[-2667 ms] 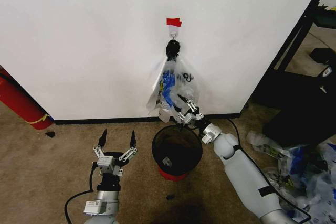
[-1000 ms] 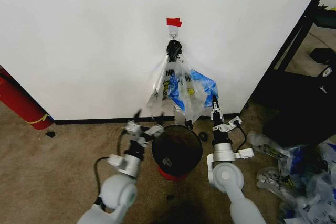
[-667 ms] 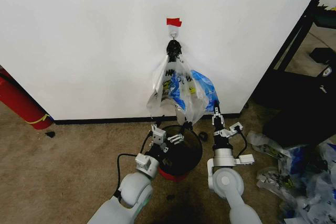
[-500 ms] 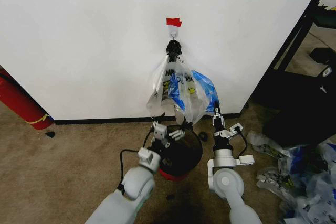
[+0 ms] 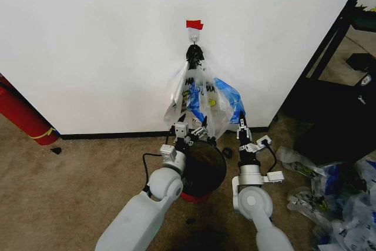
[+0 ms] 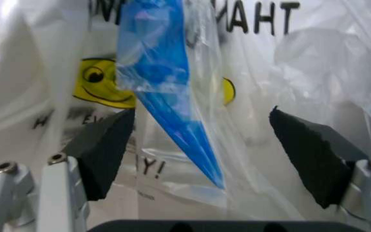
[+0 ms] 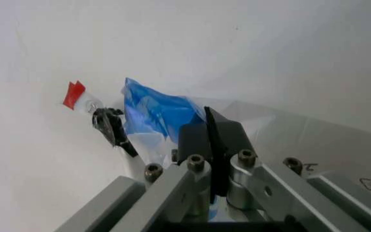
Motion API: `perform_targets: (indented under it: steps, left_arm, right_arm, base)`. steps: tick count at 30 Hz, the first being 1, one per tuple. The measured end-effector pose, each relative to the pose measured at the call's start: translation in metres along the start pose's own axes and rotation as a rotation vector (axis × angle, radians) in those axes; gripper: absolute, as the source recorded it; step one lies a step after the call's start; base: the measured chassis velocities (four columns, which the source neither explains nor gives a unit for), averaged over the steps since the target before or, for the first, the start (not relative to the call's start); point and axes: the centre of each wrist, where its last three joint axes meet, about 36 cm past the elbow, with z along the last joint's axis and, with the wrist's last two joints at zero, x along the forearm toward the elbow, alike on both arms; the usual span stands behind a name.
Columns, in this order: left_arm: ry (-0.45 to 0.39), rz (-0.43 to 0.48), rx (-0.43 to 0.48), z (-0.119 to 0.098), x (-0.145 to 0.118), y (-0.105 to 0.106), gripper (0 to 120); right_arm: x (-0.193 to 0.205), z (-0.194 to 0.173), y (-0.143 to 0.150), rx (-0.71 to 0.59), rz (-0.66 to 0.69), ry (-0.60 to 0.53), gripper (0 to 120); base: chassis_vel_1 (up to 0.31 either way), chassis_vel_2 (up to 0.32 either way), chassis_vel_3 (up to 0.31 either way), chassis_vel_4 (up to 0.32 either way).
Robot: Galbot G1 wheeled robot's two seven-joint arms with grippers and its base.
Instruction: Pick up the garbage bag from the wall and place it over the trash bin.
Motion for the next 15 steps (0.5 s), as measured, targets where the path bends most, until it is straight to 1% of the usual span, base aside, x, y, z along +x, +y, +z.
perform_targets:
  steps: [3,6,8,11,15]
  left_arm:
    - [0.007,0.000,-0.008,0.005,-0.003,-0.004,80]
    - [0.019,-0.023,-0.020,0.011,-0.010,-0.004,80]
    - [0.031,-0.064,-0.062,0.020,-0.022,0.002,81]
    - [0.038,-0.085,-0.082,0.022,-0.029,0.008,83]
    - [0.036,-0.098,-0.081,0.022,-0.037,0.007,83]
  right_arm:
    - [-0.001,0.000,-0.001,0.005,0.000,0.001,0]
    - [-0.001,0.001,-0.003,0.014,-0.005,0.007,0]
    - [0.000,-0.001,-0.005,0.030,-0.014,0.015,0]
    - [-0.001,-0.002,-0.006,0.034,-0.018,0.015,0]
    - [-0.003,-0.002,-0.005,0.035,-0.022,0.013,0]
  base:
    - [0.000,0.000,0.000,0.000]
    - [0.000,0.000,0.000,0.000]
    - [0.000,0.000,0.000,0.000]
    - [0.000,0.000,0.000,0.000]
    - [0.000,0.000,0.000,0.000]
